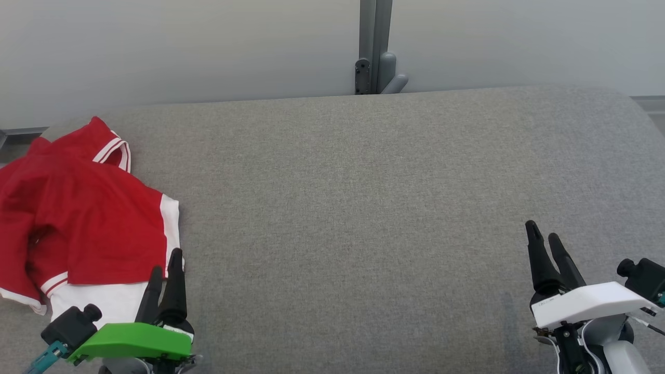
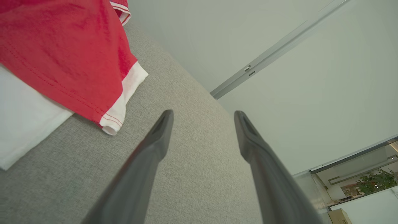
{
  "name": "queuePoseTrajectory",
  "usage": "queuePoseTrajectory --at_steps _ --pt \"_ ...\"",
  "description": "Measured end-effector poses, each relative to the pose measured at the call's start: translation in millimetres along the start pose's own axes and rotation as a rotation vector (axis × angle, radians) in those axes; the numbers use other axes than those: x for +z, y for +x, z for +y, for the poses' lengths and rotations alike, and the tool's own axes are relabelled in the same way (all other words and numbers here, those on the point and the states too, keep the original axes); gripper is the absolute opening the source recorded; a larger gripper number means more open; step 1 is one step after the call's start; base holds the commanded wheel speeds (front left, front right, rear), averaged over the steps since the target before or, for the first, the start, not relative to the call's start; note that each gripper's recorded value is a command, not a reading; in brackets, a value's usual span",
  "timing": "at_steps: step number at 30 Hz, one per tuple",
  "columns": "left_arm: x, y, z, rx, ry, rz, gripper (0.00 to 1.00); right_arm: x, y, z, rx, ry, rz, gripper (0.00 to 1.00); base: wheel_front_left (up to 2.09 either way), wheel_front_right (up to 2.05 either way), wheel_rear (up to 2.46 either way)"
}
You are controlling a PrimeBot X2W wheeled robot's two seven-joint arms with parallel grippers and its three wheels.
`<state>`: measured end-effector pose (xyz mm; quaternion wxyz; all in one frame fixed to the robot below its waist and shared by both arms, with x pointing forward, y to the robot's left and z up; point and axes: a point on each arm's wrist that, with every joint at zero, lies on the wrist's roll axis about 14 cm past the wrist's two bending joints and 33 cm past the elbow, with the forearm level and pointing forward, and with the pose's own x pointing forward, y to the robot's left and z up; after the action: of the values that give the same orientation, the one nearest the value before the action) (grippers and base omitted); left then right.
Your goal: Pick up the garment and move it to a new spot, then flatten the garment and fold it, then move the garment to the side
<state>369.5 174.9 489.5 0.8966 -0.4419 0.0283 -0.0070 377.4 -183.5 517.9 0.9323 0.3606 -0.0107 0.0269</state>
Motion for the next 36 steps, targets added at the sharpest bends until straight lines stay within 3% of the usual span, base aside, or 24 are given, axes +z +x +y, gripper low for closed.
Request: queuePoseTrajectory --at_steps 19,36 --pt "-7.1 -4.7 -6.8 -0.052 0.318 0.022 1.00 -5.5 -1.7 -6.0 0.001 -0.263 0.012 1.00 0.00 0.00 0.00" --pt "-14.6 -9.2 -11.4 -0.093 0.455 0.029 1.00 -10.9 -3.3 -2.1 0.035 -0.447 0.018 1.00 0.00 0.00 0.00"
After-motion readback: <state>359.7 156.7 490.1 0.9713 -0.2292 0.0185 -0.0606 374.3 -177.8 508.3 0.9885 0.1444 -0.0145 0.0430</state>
